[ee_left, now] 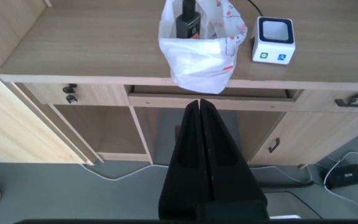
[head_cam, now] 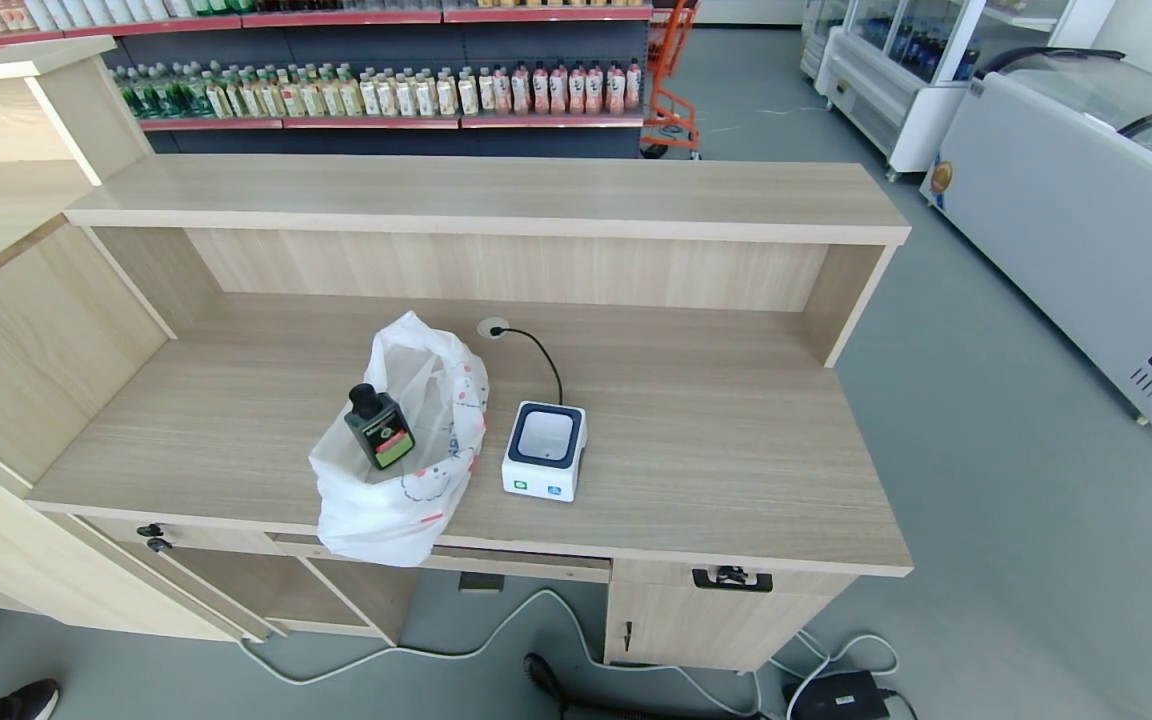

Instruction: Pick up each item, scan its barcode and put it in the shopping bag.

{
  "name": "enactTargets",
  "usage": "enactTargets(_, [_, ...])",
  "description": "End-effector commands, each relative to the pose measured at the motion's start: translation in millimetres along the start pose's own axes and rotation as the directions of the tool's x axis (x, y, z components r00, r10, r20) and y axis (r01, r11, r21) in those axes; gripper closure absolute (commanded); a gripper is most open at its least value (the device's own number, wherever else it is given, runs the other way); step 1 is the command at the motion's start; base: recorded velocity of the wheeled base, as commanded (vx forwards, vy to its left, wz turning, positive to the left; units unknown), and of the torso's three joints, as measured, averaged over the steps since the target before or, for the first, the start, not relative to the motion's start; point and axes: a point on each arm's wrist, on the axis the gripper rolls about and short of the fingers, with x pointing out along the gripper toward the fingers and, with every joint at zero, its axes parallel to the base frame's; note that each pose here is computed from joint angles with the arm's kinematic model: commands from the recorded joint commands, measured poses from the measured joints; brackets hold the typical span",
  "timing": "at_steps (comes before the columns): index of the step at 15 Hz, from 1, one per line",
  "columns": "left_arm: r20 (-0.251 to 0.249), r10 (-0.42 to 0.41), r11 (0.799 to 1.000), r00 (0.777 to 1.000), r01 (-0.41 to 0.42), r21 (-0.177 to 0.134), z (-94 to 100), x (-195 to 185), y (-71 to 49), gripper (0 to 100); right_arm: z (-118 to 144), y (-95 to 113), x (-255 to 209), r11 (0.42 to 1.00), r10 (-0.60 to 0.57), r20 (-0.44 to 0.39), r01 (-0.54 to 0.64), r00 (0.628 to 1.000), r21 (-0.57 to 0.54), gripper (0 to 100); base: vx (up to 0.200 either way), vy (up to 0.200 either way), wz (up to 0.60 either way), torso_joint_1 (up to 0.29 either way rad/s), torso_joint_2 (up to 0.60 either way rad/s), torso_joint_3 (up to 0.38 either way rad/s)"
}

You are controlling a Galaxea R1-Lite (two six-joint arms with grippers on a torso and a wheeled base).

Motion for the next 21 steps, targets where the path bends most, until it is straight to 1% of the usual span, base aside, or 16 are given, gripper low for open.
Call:
enactTargets(1, [0.0,0.0,1.0,1.0,0.0,0.0,0.0,0.0,0.0,100,3.3,-3.4,2.5,1.0,0.0,-0.004,0.0,1.0,0.005,100,0.0,0.0,0.0,0.0,0.0,0.0])
enactTargets(3, [0.0,0.0,1.0,1.0,0.0,0.0,0.0,0.0,0.0,100,9.0,-5.6,5.0,1.0,0.0,-0.004,0.0,1.0,0.006,100,0.0,0.0,0.0,0.0,0.0,0.0])
enactTargets(4, [0.0,0.0,1.0,1.0,0.0,0.0,0.0,0.0,0.0,100,12.3,-3.5,4.2,1.0,-0.004,-0.004,0.004,1.0,0.011,100,0.0,0.0,0.0,0.0,0.0,0.0])
enactTargets(5, [0.0,0.0,1.0,1.0,0.0,0.0,0.0,0.0,0.0,100,10.9,-1.3,3.0,1.0,-0.007,-0.017,0.007,1.0,0.03,100,0.0,0.0,0.0,0.0,0.0,0.0])
enactTargets(7, [0.0,0.0,1.0,1.0,0.0,0.0,0.0,0.0,0.0,100,3.9,-6.1,3.6,0.998,-0.031,-0.031,0.033,0.999,0.062,100,0.0,0.0,0.0,0.0,0.0,0.0])
enactTargets(9, [0.0,0.0,1.0,1.0,0.0,0.0,0.0,0.0,0.0,100,-4.8,-15.7,6.1,0.994,-0.103,-0.037,0.104,0.994,0.043,100,0.0,0.0,0.0,0.0,0.0,0.0])
enactTargets(11, [0.0,0.0,1.0,1.0,0.0,0.0,0.0,0.0,0.0,100,-9.8,-21.0,7.5,0.991,-0.132,-0.046,0.133,0.99,0.032,100,0.0,0.0,0.0,0.0,0.0,0.0])
enactTargets(17, [0.0,0.0,1.0,1.0,0.0,0.0,0.0,0.0,0.0,100,-8.3,-22.3,8.7,0.991,-0.132,-0.045,0.133,0.99,0.029,100,0.0,0.0,0.0,0.0,0.0,0.0])
enactTargets(21, [0.0,0.0,1.0,1.0,0.0,0.0,0.0,0.0,0.0,100,-6.2,-17.7,6.3,0.991,-0.13,-0.032,0.13,0.991,0.011,100,0.0,0.0,0.0,0.0,0.0,0.0])
